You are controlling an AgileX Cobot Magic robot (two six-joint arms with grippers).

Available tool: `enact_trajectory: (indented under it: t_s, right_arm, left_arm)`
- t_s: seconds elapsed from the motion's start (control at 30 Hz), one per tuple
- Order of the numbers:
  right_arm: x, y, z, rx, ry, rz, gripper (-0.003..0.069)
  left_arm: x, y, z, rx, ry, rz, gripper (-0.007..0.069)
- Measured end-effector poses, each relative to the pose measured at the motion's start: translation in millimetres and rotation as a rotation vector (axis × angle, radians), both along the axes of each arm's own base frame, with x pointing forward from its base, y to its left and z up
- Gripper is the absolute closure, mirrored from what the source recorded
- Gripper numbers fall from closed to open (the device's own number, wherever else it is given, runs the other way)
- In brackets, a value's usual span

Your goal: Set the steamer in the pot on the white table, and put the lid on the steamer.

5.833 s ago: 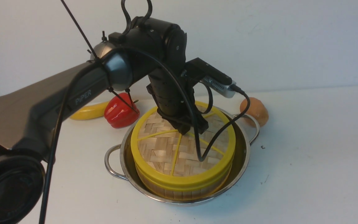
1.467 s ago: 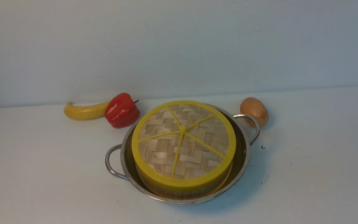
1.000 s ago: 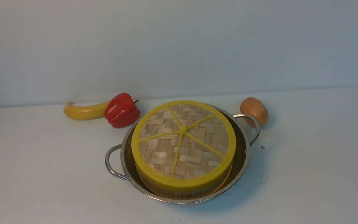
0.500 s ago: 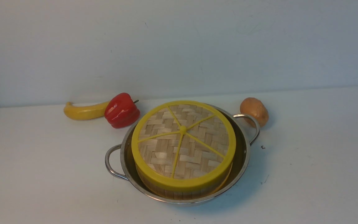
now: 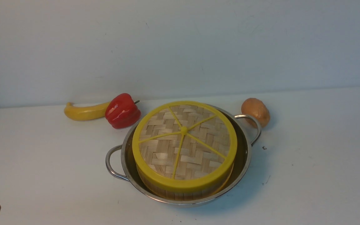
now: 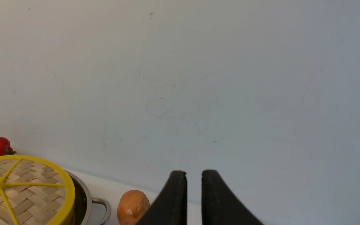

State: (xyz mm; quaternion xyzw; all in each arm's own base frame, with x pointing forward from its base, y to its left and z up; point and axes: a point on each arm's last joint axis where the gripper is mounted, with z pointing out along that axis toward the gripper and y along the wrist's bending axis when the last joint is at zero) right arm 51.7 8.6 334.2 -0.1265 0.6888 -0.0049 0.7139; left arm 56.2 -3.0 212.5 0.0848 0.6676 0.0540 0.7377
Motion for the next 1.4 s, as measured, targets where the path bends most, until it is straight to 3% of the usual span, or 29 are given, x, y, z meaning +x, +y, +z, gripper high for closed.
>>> enact_trajectory:
  t_s: [0.6,1.07,1.4]
  right_arm:
    - [-5,-5,-6,-0.013,-0.009,-0.061,0.0510]
    - [1,-9,-126,0.076,0.156,-0.187,0.0471]
    - [4,-9,-146,0.078,0.199,-0.189,0.0447]
  left_arm:
    - [0,0,0,0.000,0.000,0.000,0.0521]
    - [0,0,0,0.002,0.001,0.000,0.0497]
    - [0,0,0,0.002,0.002,0.000,0.0478]
